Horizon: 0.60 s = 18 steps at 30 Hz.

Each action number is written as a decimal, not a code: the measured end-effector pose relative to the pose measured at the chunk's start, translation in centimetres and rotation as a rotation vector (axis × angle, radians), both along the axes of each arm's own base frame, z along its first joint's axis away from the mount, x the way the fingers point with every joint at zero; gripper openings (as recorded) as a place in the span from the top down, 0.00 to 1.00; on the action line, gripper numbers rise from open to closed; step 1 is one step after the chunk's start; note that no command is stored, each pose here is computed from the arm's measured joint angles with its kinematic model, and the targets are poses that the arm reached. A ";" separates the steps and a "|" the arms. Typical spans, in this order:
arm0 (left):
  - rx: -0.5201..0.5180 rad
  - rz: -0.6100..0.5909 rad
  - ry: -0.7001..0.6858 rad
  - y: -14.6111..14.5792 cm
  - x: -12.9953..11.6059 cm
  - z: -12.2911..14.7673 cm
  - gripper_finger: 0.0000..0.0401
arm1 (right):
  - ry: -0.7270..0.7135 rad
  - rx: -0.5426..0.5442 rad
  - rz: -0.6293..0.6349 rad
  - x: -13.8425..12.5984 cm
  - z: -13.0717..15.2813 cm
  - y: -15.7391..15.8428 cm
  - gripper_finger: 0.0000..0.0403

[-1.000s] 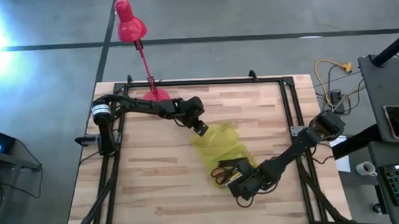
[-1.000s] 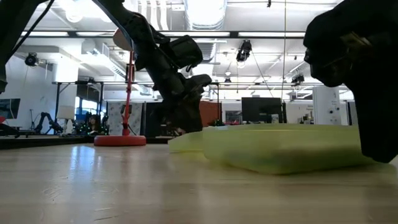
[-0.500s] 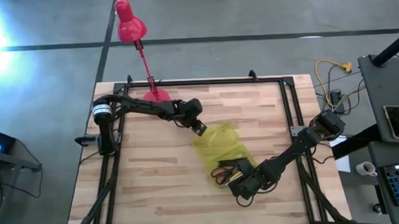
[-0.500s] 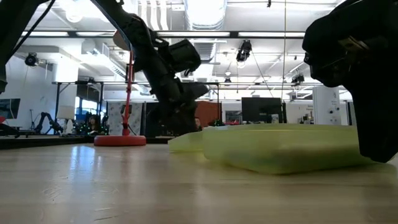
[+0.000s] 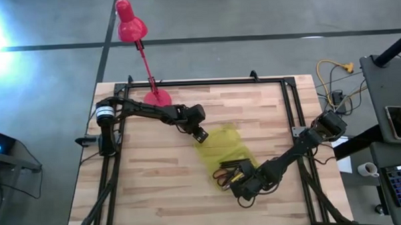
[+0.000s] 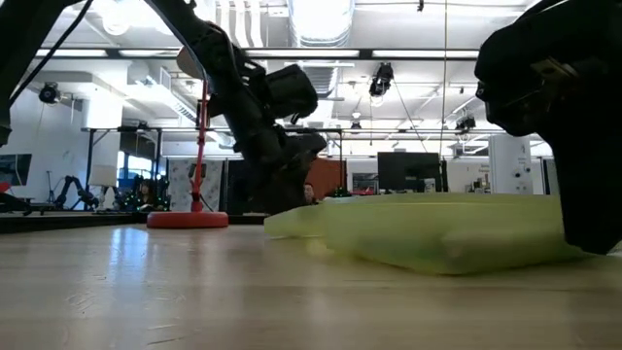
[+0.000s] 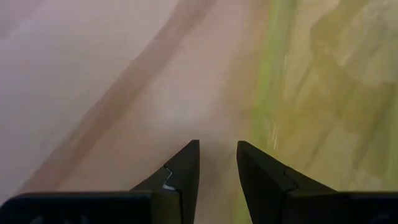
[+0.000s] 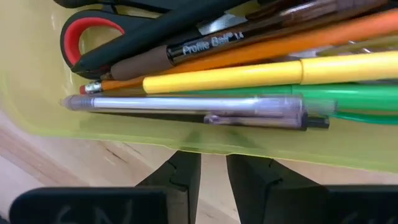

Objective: Pick & place school supplies into a supply box
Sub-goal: Close the yellow supply box

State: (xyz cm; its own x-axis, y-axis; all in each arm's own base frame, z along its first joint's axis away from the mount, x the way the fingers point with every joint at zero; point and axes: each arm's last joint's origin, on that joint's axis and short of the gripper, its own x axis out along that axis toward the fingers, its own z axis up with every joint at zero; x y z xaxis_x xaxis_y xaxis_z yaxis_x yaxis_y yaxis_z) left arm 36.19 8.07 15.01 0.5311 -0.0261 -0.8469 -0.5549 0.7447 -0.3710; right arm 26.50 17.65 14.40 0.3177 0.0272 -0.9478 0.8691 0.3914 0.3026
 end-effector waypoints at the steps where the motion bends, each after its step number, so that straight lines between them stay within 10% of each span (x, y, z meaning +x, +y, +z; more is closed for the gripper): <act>1: -0.003 -0.006 -0.008 -0.1 0.2 0.2 0.77 | 0.001 0.002 0.001 0.0 0.0 0.0 0.83; 18: 0.018 -0.016 -0.135 0.0 1.5 3.9 0.77 | 0.007 0.002 0.001 -0.1 0.0 0.0 0.83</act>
